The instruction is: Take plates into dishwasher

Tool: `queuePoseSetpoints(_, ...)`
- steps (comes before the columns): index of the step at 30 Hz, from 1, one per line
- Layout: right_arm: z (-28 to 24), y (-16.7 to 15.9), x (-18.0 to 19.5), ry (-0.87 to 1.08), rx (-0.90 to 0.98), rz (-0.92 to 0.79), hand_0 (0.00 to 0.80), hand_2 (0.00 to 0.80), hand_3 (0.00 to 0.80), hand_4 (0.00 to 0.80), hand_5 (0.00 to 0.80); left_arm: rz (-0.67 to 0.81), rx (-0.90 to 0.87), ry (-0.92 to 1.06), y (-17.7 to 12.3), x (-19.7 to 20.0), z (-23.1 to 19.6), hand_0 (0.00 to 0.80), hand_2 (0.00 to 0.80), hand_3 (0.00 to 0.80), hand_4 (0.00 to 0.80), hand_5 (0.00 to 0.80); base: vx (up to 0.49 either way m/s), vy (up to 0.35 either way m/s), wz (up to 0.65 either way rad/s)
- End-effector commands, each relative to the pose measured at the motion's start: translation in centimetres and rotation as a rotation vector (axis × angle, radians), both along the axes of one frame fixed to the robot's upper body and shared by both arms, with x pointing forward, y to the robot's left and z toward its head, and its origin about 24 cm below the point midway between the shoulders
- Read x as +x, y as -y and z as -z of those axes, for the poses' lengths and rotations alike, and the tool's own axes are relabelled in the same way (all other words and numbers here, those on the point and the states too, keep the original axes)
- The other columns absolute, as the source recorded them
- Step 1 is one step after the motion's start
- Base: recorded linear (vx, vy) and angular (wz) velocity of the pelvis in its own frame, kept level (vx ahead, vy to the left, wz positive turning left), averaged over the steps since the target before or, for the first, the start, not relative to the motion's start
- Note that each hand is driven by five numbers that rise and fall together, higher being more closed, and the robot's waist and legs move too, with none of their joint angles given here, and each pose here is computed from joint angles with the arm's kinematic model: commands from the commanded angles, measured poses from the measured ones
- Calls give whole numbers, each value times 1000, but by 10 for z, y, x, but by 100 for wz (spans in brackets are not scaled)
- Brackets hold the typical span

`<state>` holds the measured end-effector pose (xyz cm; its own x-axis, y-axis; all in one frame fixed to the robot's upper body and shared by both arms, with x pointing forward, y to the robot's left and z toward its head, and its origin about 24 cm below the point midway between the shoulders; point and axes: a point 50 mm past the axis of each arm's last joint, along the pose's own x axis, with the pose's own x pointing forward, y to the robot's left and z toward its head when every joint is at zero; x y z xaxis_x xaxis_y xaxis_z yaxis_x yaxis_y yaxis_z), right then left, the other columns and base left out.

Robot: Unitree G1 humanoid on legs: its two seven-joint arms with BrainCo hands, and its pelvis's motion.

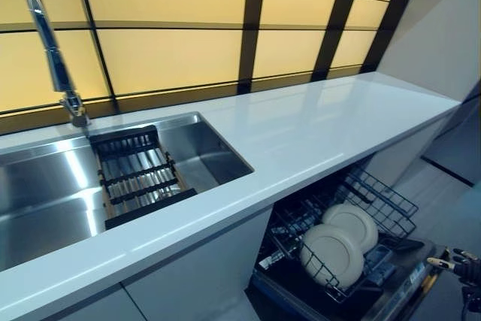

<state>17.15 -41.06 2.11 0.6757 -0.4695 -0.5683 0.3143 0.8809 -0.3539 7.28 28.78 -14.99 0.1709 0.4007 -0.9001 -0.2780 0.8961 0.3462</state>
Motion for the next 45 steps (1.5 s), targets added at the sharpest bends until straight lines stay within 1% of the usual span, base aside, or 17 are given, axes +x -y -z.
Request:
queuePoseSetpoints(1,-29,5,24,151,-34,-15,0,0,0,0,0,4,82,6,-20,21,-12,0,0,0,0,0,-210,-53,-70)
queuePoseSetpoints(5,-16,-7,34,158,8,-4,0,0,0,0,0,-39,66,-8,-19,15,-11,0,0,0,0,0,-271,-119,-52)
queuePoseSetpoints(10,-6,-10,41,142,13,40,0,0,0,0,0,-42,75,10,-22,15,-12,0,0,0,0,0,-270,-269,-40)
queuePoseSetpoints(13,-3,-11,44,139,26,57,0,0,0,0,0,-29,91,33,-26,23,-16,0,0,0,0,0,-149,-296,-36)
queuePoseSetpoints(17,-1,-8,41,124,64,64,0,0,0,0,0,-52,120,104,-32,44,-24,0,0,0,0,0,-198,-248,-12)
queuePoseSetpoints(22,7,-3,34,101,114,97,0,0,0,0,0,-34,124,161,-27,58,-27,0,0,0,0,0,-208,-179,3)
queuePoseSetpoints(25,11,-7,35,102,149,84,0,0,0,0,0,-35,125,177,-24,64,-28,0,0,0,0,0,-225,-143,-12)
queuePoseSetpoints(32,8,-11,45,91,149,14,0,0,0,0,0,-86,108,201,-22,57,-24,0,0,0,0,0,-203,-106,9)
queuePoseSetpoints(37,0,-16,59,123,169,-16,0,0,0,0,0,-134,45,209,-11,47,-16,0,0,0,0,0,-175,-65,-3)
queuePoseSetpoints(40,11,-22,51,112,193,-24,0,0,0,0,0,-133,2,214,-2,46,-12,0,0,0,0,0,-220,-73,7)
queuePoseSetpoints(45,31,-32,42,89,323,-17,0,0,0,0,0,-147,-46,213,9,44,-7,0,0,0,0,0,-171,-20,22)
